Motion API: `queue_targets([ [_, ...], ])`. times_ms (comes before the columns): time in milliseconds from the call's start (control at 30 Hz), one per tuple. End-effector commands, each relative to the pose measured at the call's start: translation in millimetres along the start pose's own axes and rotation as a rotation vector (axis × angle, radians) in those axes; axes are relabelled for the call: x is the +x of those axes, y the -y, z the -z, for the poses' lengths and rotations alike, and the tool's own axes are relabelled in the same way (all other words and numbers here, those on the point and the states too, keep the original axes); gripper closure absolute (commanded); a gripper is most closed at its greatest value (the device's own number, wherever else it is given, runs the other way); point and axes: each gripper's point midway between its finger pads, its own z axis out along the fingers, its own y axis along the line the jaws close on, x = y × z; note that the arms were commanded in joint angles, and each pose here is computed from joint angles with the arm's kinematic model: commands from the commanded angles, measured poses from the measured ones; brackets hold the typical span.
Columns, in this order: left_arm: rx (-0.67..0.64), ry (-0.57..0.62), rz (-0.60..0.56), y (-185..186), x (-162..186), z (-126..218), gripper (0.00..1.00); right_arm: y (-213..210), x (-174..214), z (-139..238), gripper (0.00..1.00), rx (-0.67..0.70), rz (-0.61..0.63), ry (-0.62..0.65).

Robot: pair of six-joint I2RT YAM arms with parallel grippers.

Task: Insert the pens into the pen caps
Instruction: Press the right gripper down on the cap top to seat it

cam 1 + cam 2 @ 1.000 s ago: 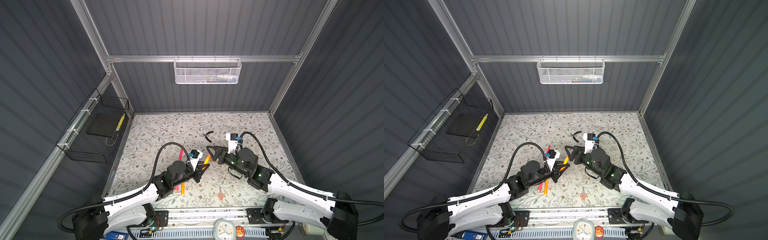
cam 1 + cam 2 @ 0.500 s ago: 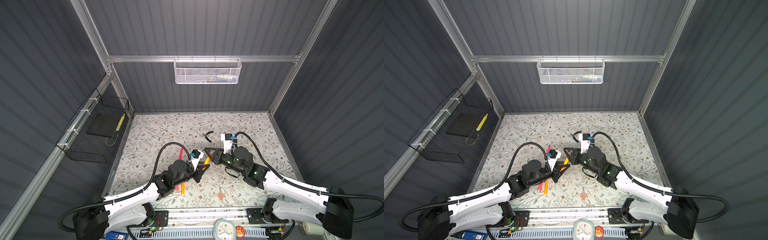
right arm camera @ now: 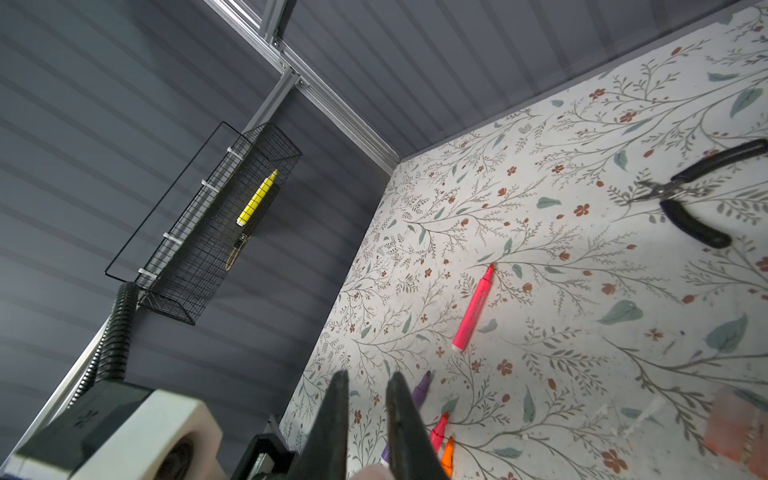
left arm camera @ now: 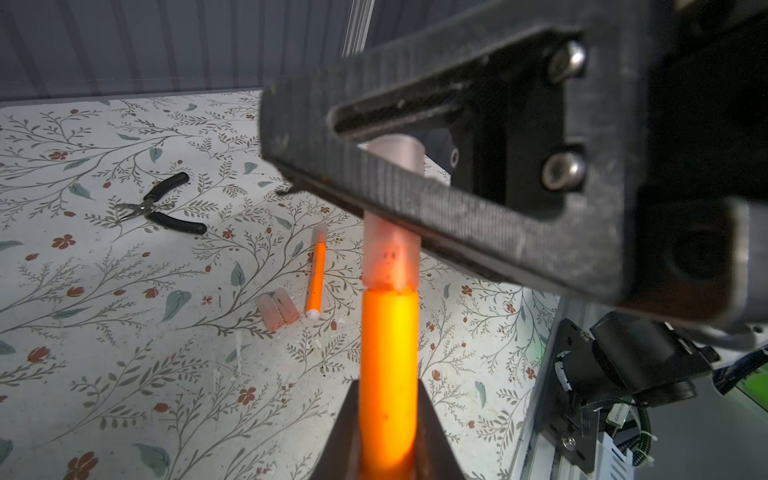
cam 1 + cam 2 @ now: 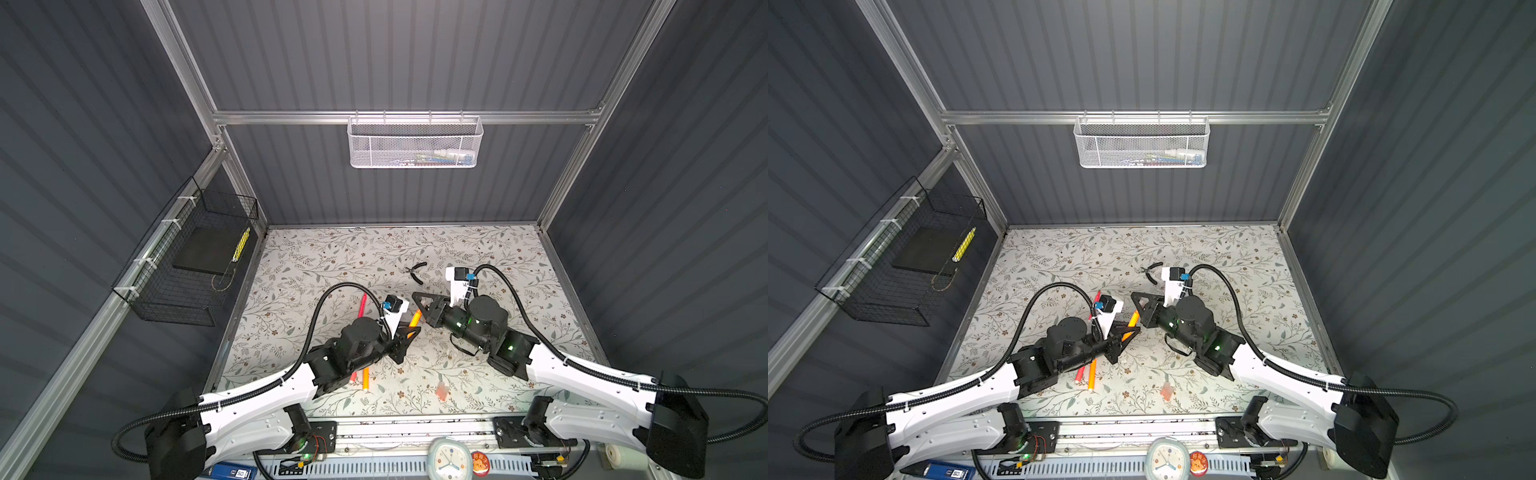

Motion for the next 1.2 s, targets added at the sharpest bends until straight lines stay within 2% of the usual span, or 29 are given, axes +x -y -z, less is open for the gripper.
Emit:
queue_targets([
  [0,-0.184,0.211,0.021,-27.4,-63.6,9.8,1.00,3.4,48.1,7.8,1.00,-0.012,0.015,-0.151],
  [200,-0.372,0.284,-0.093,-51.9,-87.4,11.4,1.00,12.5,82.5,15.6,1.00,0.081,0.006,-0.202],
  [333,-0.412,0.273,-0.118,-55.9,-93.0,1.8,1.00,14.7,95.0,18.7,1.00,0.105,-0.023,-0.196],
  [500,-0.453,0.314,-0.122,-60.9,-101.1,11.1,1.00,13.8,100.7,19.7,1.00,0.123,-0.027,-0.195],
  [633,-0.372,0.308,-0.098,-57.1,-104.1,14.6,1.00,-6.6,103.8,19.2,1.00,0.007,0.024,-0.202],
  [800,-0.199,0.340,0.072,-81.5,-116.9,33.4,1.00,-28.3,112.2,27.3,1.00,-0.147,0.091,-0.198],
  [1000,-0.141,0.354,0.098,-85.7,-116.0,42.4,1.00,-33.3,120.0,37.1,1.00,-0.207,0.132,-0.181],
  [1100,-0.225,0.358,0.089,-100.7,-110.3,44.2,1.00,-28.2,123.1,33.4,1.00,-0.142,0.095,-0.179],
  [1167,-0.301,0.364,0.085,-114.5,-105.1,45.2,1.00,0.4,133.5,26.4,1.00,0.041,0.027,-0.206],
])
